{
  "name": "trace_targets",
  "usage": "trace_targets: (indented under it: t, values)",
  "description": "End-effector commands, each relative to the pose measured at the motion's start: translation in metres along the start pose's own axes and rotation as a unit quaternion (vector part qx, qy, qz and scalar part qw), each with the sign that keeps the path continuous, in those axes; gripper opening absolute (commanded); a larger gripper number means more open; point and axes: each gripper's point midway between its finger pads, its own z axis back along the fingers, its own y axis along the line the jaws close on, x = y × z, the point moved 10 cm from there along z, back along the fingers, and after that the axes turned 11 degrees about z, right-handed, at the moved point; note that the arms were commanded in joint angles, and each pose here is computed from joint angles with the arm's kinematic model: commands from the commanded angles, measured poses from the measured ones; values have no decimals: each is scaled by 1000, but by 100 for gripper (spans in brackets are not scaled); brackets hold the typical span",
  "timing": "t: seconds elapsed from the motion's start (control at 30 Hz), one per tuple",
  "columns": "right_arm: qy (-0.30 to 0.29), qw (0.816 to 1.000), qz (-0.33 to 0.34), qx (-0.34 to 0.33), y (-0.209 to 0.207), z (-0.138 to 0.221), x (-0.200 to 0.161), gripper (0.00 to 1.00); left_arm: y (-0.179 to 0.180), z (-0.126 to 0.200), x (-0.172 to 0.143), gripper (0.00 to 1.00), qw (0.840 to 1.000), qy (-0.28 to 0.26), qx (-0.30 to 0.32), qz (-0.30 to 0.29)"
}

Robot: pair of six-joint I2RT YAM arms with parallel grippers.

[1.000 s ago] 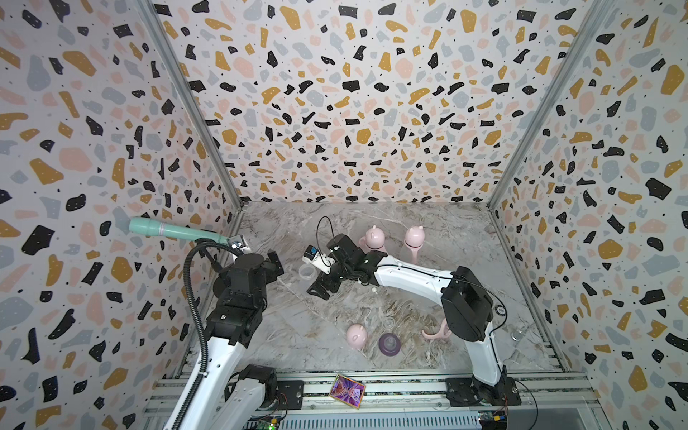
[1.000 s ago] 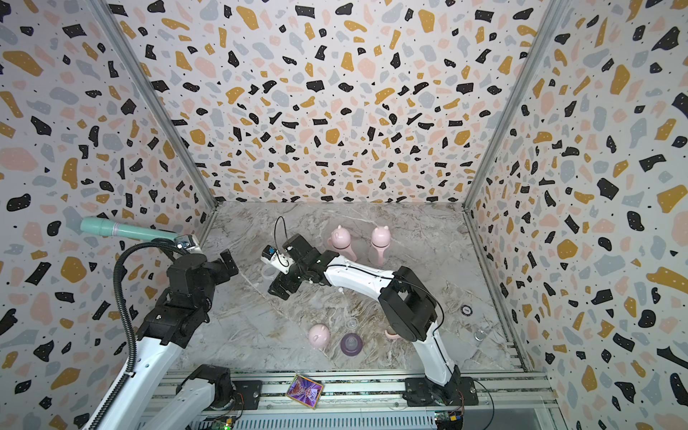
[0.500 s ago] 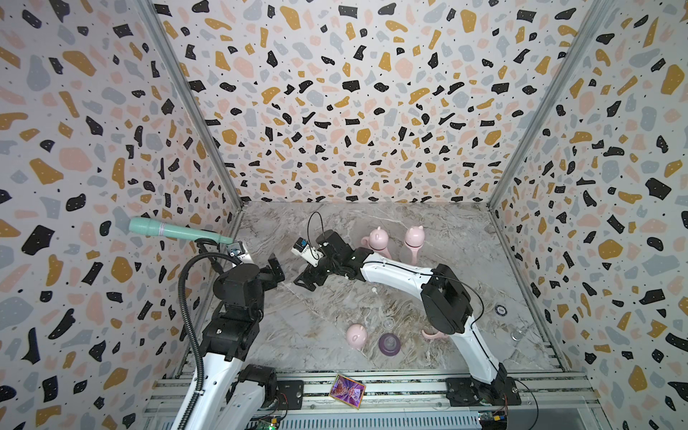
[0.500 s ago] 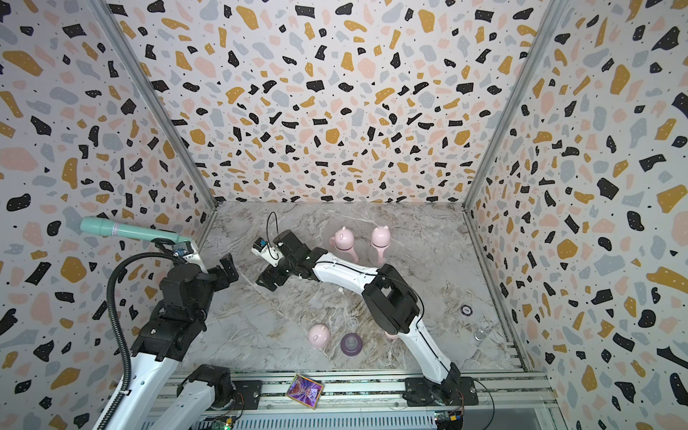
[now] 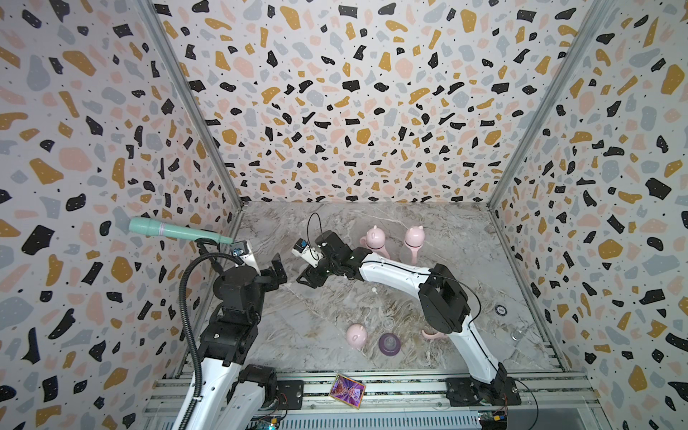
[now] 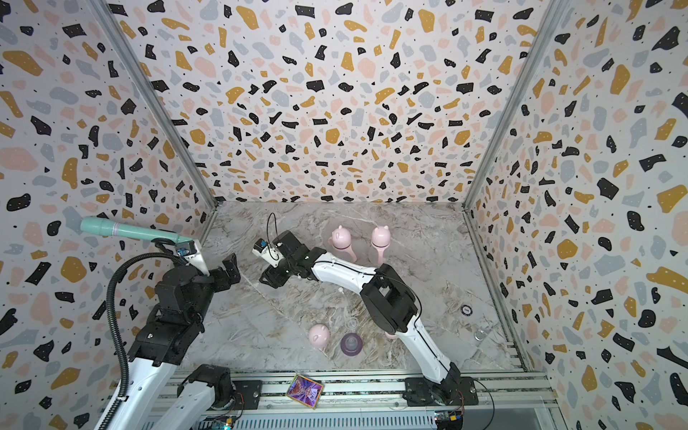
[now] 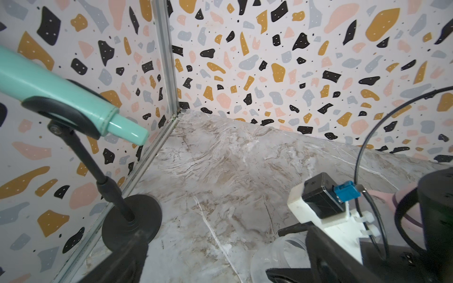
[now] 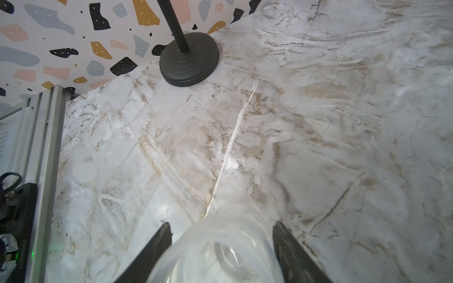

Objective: Assemble the baby bottles
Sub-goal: Pick up the baby bottle from the center of the board.

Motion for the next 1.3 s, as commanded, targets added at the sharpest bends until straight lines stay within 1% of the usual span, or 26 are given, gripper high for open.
trace_targets:
  t: [0.0, 0.03, 0.1, 0.17, 0.2, 0.27, 0.33, 0.37, 0.4, 0.47, 0.53, 0.57, 0.7, 0.8, 0.93, 1.0, 1.13, 1.17, 1.27]
  values:
    - [-32, 999, -5, -6, 6, 52, 38, 34, -9, 1, 7, 100, 998, -31, -59, -19]
    - [-39, 999, -11, -8, 8, 65, 42, 34, -12, 1, 8, 99, 996, -39, -77, -22]
    - [-54, 998, -15, -10, 14, 95, 50, 33, -21, 3, 9, 99, 988, -50, -142, -44]
    - [-67, 997, -25, -21, 19, 129, 54, 33, -33, 4, 8, 100, 969, -59, -223, -83]
    - [-71, 997, -30, -27, 20, 144, 54, 33, -38, 5, 7, 100, 960, -61, -256, -94]
    - [-78, 994, -52, -49, 19, 177, 51, 31, -48, 7, 6, 100, 936, -65, -323, -121]
    - [-87, 990, -73, -79, 15, 208, 44, 31, -54, 6, 4, 100, 920, -71, -359, -139]
    - [-94, 987, -85, -95, 10, 223, 39, 31, -56, 5, 1, 100, 915, -73, -368, -150]
    - [-105, 985, -96, -100, 6, 236, 36, 30, -60, 5, -2, 100, 905, -72, -382, -172]
    - [-146, 979, -113, -85, 0, 265, 30, 29, -69, 7, -12, 100, 887, -72, -400, -220]
    - [-186, 974, -111, -66, 4, 287, 32, 28, -79, 12, -16, 100, 872, -76, -418, -242]
    - [-202, 972, -104, -60, 7, 297, 36, 28, -83, 14, -16, 100, 865, -81, -431, -242]
    - [-241, 966, -84, -39, 22, 318, 48, 26, -102, 22, -19, 100, 835, -80, -488, -242]
    - [-263, 962, -68, -26, 34, 326, 52, 25, -118, 26, -23, 99, 813, -64, -523, -247]
    - [-299, 953, -45, 5, 54, 329, 56, 25, -134, 27, -27, 99, 796, -47, -555, -237]
    - [-320, 947, -32, 24, 65, 328, 57, 24, -139, 25, -28, 99, 793, -42, -564, -224]
    - [-333, 942, -27, 46, 75, 323, 57, 24, -142, 25, -24, 95, 797, -41, -570, -198]
    - [-335, 941, -27, 48, 77, 323, 56, 24, -143, 27, -20, 95, 793, -56, -575, -193]
    - [-345, 937, -28, 58, 79, 322, 53, 24, -144, 31, -16, 93, 788, -57, -587, -178]
